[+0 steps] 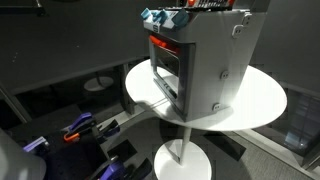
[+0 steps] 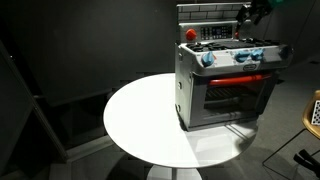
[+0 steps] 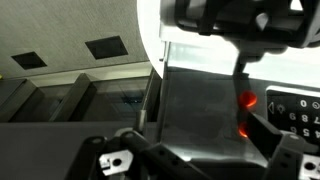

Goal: Press the top switch on the stove

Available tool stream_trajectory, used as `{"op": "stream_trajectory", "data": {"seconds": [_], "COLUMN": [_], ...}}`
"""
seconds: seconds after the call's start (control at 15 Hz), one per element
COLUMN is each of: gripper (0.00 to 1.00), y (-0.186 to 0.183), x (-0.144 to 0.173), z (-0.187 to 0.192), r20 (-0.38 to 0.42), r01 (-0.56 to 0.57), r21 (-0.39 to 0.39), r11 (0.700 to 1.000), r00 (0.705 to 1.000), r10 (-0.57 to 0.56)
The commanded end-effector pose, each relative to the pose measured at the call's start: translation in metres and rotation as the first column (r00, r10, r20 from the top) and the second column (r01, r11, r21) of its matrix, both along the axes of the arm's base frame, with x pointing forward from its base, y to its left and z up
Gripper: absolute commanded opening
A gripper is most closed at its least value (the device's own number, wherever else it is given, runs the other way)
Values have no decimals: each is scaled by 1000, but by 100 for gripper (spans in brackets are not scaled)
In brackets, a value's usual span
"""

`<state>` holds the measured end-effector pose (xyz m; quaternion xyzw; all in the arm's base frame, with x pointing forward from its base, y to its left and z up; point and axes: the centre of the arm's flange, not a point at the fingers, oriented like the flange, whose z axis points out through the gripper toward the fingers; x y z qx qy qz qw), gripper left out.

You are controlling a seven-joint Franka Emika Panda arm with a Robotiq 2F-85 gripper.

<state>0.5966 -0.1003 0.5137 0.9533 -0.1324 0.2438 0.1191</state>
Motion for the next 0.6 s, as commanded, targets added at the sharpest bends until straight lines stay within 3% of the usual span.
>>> {"op": "stream_trajectory", "data": {"seconds": [0.0,0.2,0.53], "gripper": [100,100,100], "y": [-11,-13,-16], "x": [12,6,-18], "z": [6,7,11], "r20": [4,-6,-88], "r01": [43,50,60], "r21": [-24,-16,54], "r11": [999,999,997], "r00": [999,999,995], "r10": [-43,-50,-55]}}
